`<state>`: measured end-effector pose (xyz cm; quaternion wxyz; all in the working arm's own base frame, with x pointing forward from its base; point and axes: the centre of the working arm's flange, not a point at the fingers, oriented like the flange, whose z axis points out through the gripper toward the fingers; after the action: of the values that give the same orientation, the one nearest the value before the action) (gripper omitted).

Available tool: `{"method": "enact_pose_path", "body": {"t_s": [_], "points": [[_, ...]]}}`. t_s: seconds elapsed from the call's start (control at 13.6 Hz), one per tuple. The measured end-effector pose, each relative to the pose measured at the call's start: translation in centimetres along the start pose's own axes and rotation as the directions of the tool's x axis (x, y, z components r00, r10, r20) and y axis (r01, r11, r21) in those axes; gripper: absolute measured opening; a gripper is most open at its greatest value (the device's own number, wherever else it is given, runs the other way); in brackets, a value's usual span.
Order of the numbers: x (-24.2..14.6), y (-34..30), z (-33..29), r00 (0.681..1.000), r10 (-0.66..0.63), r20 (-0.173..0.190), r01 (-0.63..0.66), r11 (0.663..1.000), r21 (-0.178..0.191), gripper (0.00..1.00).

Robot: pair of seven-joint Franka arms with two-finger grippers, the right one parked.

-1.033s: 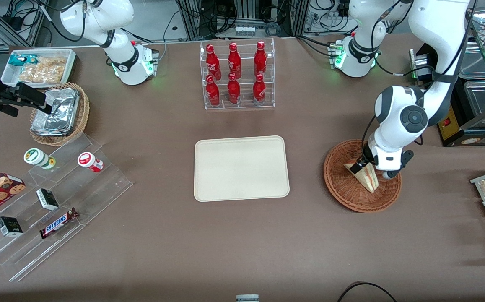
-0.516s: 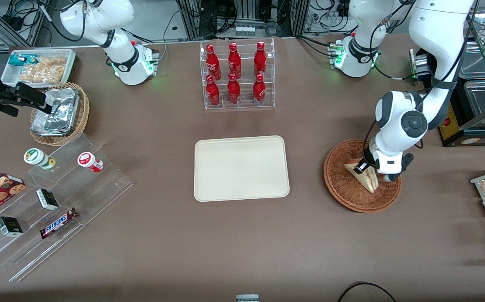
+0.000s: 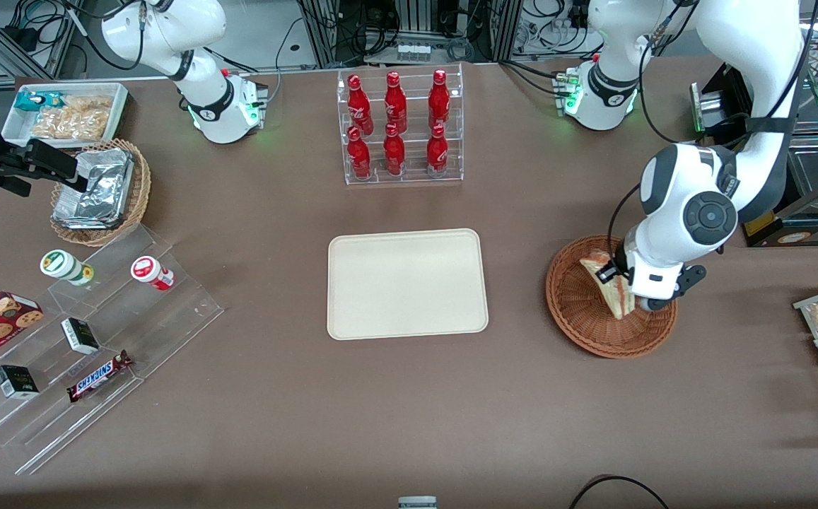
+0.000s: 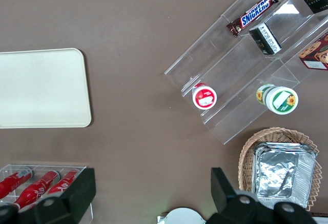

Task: Place sandwich from basket to tray
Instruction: 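Lift the sandwich and carry it with the left gripper over the tray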

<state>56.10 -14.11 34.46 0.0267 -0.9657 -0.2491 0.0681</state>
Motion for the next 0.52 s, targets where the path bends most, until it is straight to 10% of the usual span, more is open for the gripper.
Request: {"method": "enact_pose_path", "body": {"t_s": [0.52], "points": [[-9.0, 14.1, 2.8, 0.944, 0.328, 0.01, -0.329, 0.944, 0.012, 0.15]]}}
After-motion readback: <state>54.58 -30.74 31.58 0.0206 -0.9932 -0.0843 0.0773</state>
